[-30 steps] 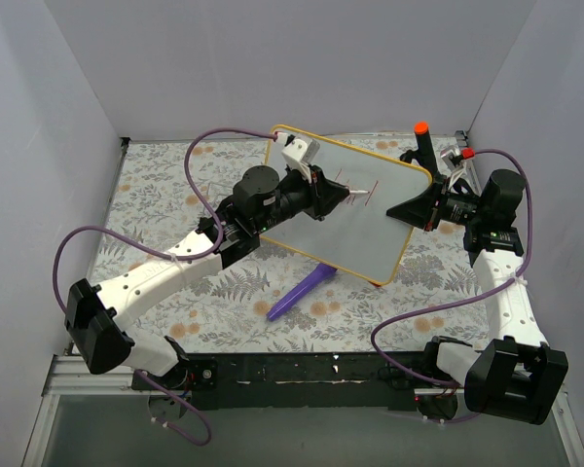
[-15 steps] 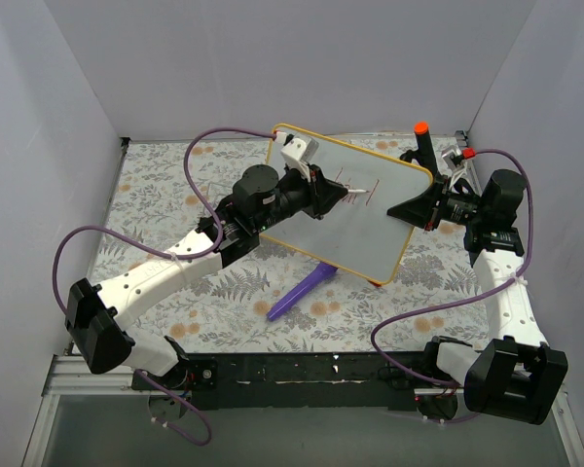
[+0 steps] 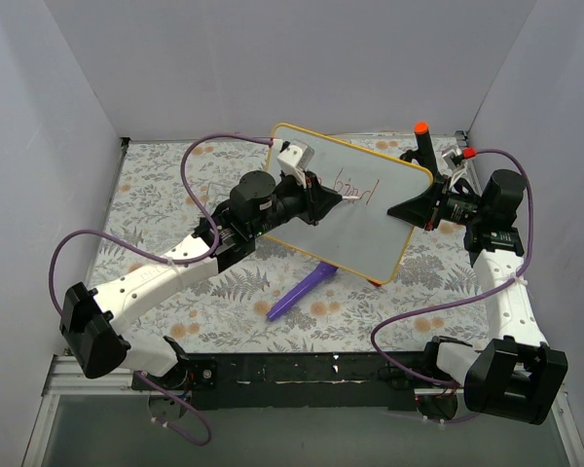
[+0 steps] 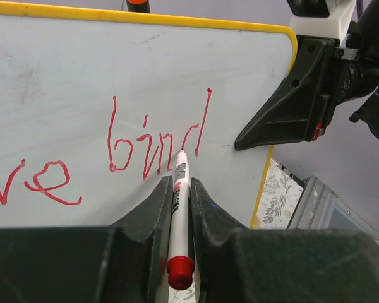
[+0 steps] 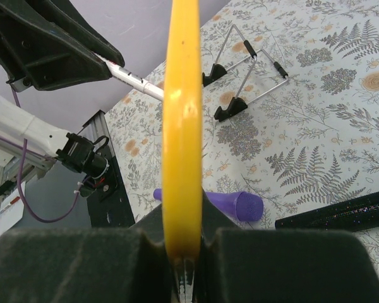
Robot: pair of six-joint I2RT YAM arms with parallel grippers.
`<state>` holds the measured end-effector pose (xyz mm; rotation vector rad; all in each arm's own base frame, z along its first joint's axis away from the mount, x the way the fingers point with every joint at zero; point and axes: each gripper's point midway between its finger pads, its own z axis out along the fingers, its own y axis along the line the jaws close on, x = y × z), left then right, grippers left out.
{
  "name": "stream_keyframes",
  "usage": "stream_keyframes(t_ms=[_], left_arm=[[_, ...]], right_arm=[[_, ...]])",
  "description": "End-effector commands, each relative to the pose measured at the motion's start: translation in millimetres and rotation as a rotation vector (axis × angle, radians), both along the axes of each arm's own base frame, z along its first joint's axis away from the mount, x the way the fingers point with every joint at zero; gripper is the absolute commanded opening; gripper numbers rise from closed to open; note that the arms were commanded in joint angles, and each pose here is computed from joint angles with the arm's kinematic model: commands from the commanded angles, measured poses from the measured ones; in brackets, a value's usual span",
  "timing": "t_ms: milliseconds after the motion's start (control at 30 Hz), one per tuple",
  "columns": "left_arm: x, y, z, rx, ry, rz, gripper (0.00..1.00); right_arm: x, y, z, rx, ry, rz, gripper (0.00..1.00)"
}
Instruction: Write a sentence on the whiteboard
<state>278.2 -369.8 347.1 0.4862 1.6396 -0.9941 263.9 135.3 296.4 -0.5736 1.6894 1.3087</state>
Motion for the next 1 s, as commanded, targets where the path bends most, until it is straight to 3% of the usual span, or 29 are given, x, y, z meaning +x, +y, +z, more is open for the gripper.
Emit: stream_keyframes(t_ms=[0, 233, 967], left_arm=[[-2.4, 13.2, 2.1, 0.008, -0.001, 0.022, 0.0], [-6.7, 6.2, -7.7, 0.011, 0.027, -0.019, 0.0], [-0.9, -9.7, 21.4, -0.05, -0.01, -0.051, 0.0]], right_arm=[[-12.4, 3.3, 24.5, -0.007, -0.117, 0.06, 0.01], [-12.7, 3.3, 24.4, -0.007, -0.117, 0.06, 0.01], [-12.6, 3.7, 23.0, -0.007, -0.114, 0.061, 0.01]])
